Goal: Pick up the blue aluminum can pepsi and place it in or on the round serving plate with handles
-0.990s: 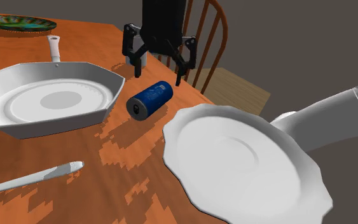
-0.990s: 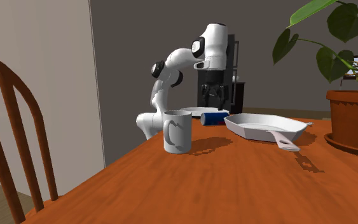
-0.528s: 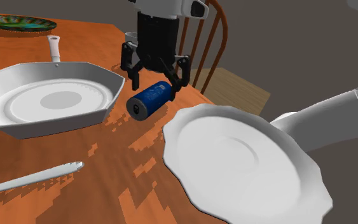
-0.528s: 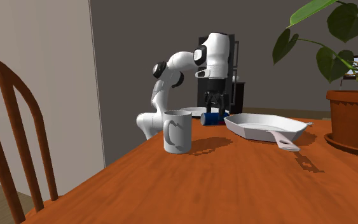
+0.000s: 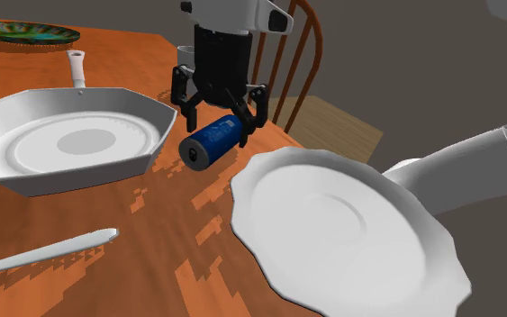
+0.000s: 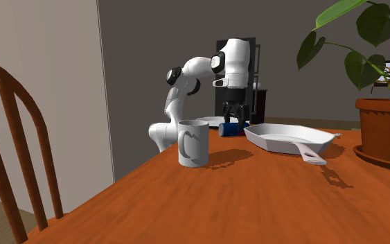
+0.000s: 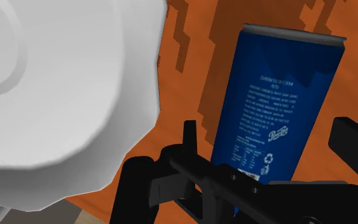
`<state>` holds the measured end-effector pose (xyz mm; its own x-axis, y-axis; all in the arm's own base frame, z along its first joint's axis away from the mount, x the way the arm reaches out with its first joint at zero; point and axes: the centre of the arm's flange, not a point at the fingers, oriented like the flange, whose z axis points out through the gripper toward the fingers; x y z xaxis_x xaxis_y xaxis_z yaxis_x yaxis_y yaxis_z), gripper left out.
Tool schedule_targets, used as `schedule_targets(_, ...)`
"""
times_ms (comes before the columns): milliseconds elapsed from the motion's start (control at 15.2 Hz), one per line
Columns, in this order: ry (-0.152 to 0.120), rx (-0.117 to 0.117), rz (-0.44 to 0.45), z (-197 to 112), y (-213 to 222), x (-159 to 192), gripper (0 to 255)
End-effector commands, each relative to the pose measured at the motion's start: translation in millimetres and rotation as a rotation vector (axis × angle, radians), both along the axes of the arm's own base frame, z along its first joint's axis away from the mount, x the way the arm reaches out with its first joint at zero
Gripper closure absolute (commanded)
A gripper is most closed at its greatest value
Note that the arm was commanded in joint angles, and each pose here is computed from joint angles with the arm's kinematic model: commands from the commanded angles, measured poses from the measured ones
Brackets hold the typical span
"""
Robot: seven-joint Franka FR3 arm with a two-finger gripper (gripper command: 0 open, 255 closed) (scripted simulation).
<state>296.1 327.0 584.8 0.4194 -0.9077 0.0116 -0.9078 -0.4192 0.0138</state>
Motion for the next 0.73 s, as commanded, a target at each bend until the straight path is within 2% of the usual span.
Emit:
schedule_targets(0,0.0,0.0,0.0,0.0,0.0,0.0,255)
schedule_targets(660,0.0,0.0,0.0,5.2,0.0,0.0,255)
